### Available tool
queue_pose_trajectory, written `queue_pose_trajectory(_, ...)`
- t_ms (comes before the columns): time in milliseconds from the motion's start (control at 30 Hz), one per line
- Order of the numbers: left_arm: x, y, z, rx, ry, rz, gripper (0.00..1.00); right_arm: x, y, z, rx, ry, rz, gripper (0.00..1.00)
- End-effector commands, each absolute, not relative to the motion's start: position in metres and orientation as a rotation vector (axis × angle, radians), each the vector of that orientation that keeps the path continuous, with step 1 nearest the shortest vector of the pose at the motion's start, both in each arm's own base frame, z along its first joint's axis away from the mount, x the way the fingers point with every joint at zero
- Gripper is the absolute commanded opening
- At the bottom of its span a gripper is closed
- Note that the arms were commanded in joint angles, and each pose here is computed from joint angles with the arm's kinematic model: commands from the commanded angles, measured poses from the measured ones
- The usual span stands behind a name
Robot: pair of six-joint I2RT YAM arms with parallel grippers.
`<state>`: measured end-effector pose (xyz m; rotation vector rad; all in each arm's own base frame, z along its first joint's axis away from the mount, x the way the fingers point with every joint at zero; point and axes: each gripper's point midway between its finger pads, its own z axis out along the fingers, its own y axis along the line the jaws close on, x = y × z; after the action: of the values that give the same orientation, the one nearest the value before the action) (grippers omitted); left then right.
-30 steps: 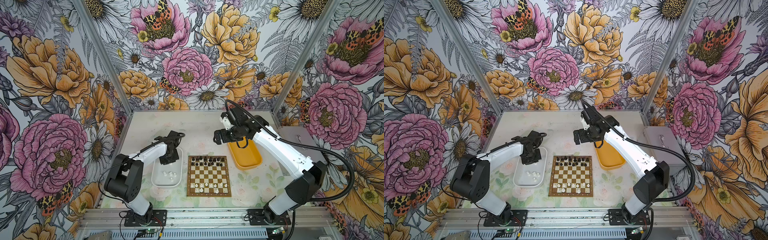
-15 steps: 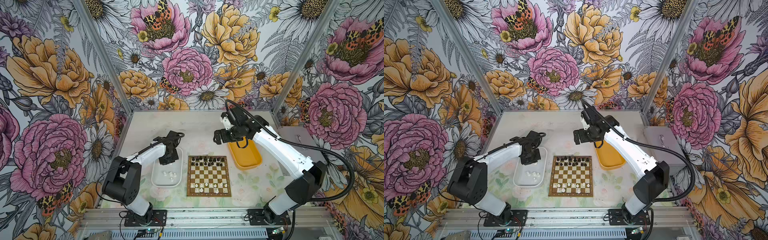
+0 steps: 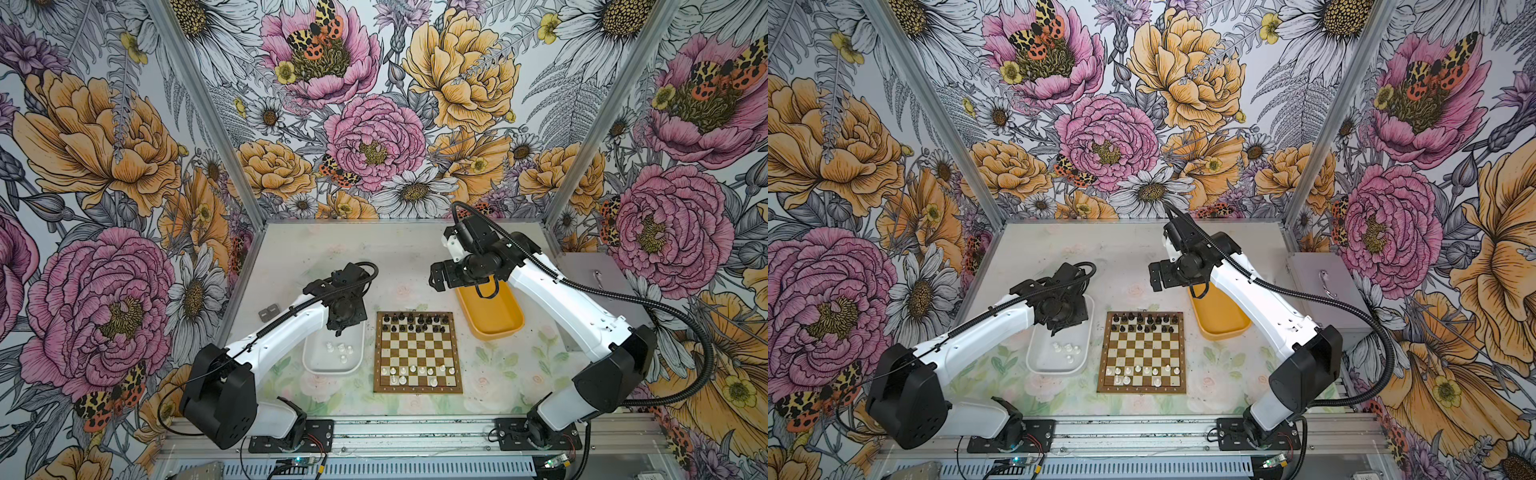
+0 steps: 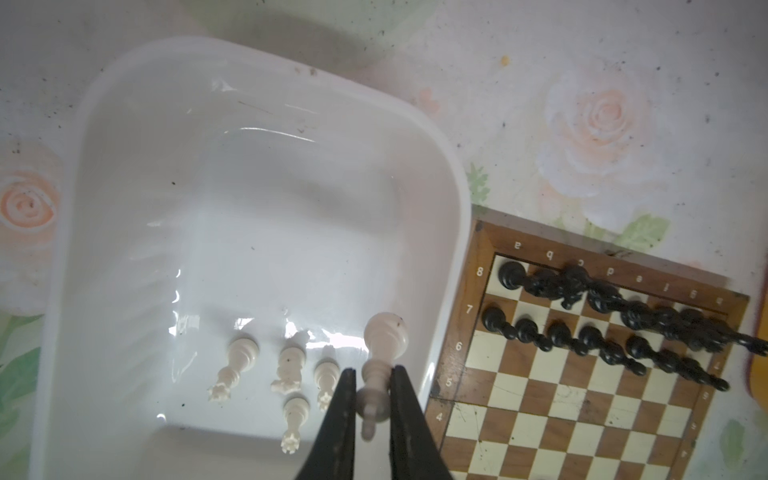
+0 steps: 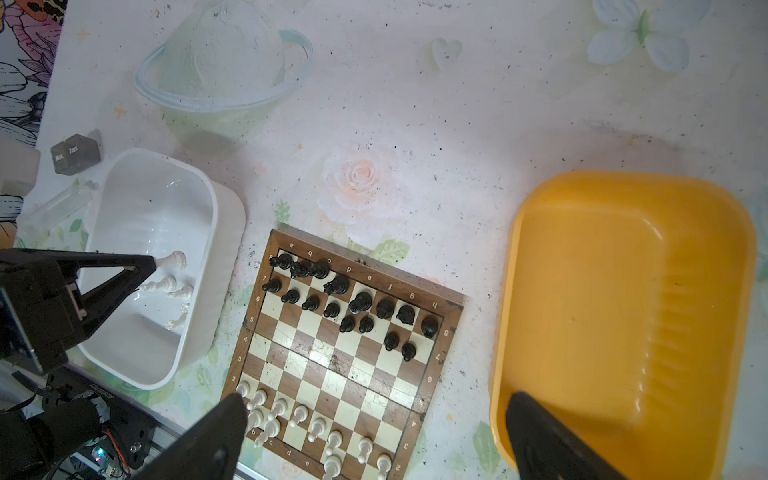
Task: Set up the chess pieces on the board
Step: 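Carry the white piece toward the board's nearest row while the right arm draws back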
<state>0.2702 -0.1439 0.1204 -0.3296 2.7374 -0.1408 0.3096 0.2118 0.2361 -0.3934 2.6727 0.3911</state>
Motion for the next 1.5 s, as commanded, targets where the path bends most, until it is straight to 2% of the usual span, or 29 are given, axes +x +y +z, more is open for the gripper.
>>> queue_pose_trajectory(0, 0.264, -0.154, 0.142, -0.348, 2.694, -0.162, 0.12, 0.300, 0.200, 0.248, -0.410, 2.635, 0.364, 1.00)
queue_pose_trajectory(400, 0.221, -0.189, 0.177, -0.237, 2.654, -0.205, 0.11, 0.264, 0.158, 0.249, -0.377, 2.631, 0.262, 1.00)
queue_pose_trajectory(700, 0.205, -0.231, 0.195, -0.038, 2.658, -0.262, 0.11, 0.251, 0.132, 0.258, -0.230, 2.632, 0.245, 1.00)
queue_pose_trajectory(1133, 0.154, -0.265, 0.174, 0.237, 2.750, -0.299, 0.10, 0.212, 0.110, 0.268, 0.011, 2.665, 0.291, 0.99)
queue_pose_trajectory(1333, 0.128, -0.275, 0.164, 0.324, 2.755, -0.277, 0.10, 0.198, 0.101, 0.263, 0.026, 2.686, 0.250, 1.00)
queue_pose_trajectory(1467, 0.123, -0.278, 0.151, 0.297, 2.736, -0.209, 0.09, 0.189, 0.106, 0.259, 0.010, 2.699, 0.305, 1.00)
